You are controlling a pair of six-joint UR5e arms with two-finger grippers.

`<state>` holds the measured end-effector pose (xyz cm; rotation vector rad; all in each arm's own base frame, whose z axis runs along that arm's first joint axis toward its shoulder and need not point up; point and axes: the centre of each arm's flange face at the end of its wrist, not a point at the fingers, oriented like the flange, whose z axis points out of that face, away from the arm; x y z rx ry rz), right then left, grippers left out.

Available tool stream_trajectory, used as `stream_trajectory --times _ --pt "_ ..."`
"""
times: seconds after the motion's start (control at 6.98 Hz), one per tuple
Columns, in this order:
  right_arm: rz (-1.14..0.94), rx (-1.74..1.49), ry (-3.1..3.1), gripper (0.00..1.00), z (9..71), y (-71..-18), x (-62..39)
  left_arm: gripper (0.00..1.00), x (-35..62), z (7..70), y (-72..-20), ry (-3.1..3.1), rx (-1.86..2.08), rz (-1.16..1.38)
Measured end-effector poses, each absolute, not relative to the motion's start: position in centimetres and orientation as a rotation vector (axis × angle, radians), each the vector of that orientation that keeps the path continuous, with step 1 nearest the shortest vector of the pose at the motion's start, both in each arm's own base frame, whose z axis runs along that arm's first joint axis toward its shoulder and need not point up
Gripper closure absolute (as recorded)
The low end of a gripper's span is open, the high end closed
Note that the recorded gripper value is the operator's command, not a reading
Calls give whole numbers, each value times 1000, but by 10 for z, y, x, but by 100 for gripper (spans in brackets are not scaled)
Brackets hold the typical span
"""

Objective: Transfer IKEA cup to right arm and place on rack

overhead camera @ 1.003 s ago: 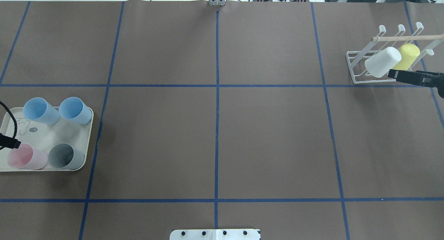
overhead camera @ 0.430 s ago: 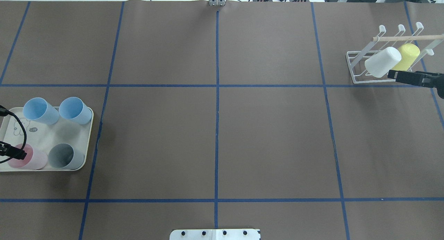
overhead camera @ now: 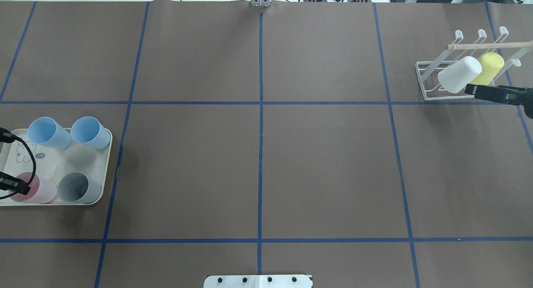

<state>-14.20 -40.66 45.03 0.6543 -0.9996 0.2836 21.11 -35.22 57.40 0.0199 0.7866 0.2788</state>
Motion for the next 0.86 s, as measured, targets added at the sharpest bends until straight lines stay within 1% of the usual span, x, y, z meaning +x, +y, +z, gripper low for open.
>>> stream_trajectory --times 0.29,0.43,0.72,0.86 --pt "282 653 -1000 0 451 -407 -143 100 205 561 -353 809 25 264" --pt "282 652 -999 0 451 -407 -143 100 186 547 -362 814 52 221" --pt "282 652 -1000 0 451 -407 -143 100 117 495 -385 810 137 61" --pt "281 657 -1004 0 448 -408 -144 100 96 452 -388 826 201 23"
